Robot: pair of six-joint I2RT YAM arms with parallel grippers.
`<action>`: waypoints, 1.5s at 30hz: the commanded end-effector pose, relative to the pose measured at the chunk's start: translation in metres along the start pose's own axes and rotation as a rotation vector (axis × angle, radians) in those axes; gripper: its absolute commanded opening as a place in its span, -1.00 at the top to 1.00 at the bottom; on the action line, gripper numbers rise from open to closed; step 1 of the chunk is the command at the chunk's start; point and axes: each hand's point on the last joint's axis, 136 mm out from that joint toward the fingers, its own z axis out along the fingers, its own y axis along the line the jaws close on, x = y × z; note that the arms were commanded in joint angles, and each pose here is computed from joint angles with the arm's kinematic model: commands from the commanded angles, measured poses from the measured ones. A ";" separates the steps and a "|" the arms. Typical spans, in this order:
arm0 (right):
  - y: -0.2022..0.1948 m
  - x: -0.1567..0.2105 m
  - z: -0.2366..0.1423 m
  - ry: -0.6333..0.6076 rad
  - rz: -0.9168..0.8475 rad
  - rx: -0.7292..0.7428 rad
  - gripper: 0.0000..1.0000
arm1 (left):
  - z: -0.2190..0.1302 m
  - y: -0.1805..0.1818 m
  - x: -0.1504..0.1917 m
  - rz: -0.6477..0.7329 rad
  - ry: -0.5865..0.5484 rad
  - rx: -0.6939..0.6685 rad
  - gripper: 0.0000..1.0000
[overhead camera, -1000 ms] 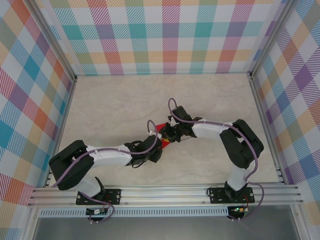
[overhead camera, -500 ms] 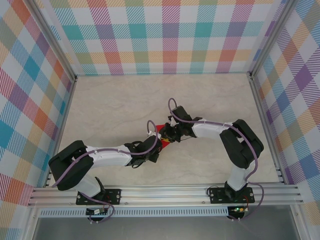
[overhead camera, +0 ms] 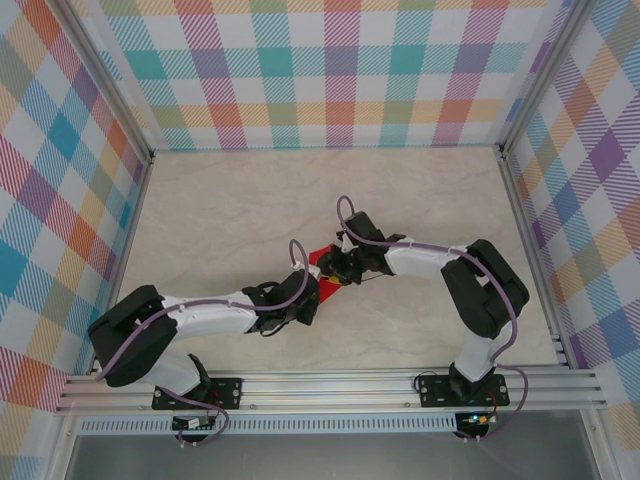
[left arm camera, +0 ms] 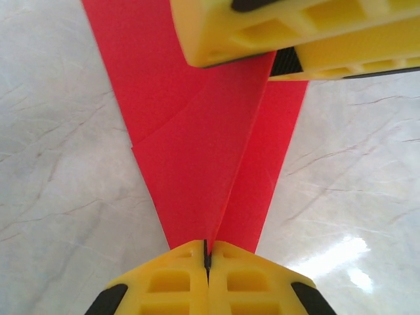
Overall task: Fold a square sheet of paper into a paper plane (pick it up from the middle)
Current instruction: Fourth fold the wing at the center of the table.
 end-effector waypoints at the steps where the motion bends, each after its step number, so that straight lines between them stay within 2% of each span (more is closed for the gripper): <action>1: 0.005 -0.003 -0.020 -0.043 -0.037 -0.018 0.27 | -0.004 -0.012 -0.007 -0.067 -0.012 0.135 0.96; 6: 0.007 -0.002 -0.040 -0.085 -0.083 -0.036 0.06 | 0.001 -0.007 -0.004 -0.139 0.010 0.209 0.97; 12: 0.004 0.003 -0.058 -0.131 -0.118 -0.043 -0.04 | 0.004 -0.003 -0.001 -0.226 0.016 0.286 0.97; 14: 0.005 0.006 -0.059 -0.121 -0.126 -0.056 0.00 | 0.004 -0.002 -0.001 -0.260 0.014 0.319 0.97; 23: 0.009 0.010 -0.038 -0.054 -0.110 -0.121 0.46 | 0.008 0.006 -0.001 -0.367 0.034 0.397 0.97; 26: 0.013 0.009 -0.029 -0.034 -0.107 -0.139 0.53 | 0.010 0.005 0.001 -0.392 0.057 0.434 0.96; 38: 0.022 0.005 -0.005 0.015 -0.103 -0.171 0.60 | 0.022 0.007 0.006 -0.480 0.112 0.513 0.97; 45: 0.024 -0.001 0.008 0.034 -0.094 -0.178 0.62 | 0.023 0.014 0.007 -0.516 0.115 0.509 0.97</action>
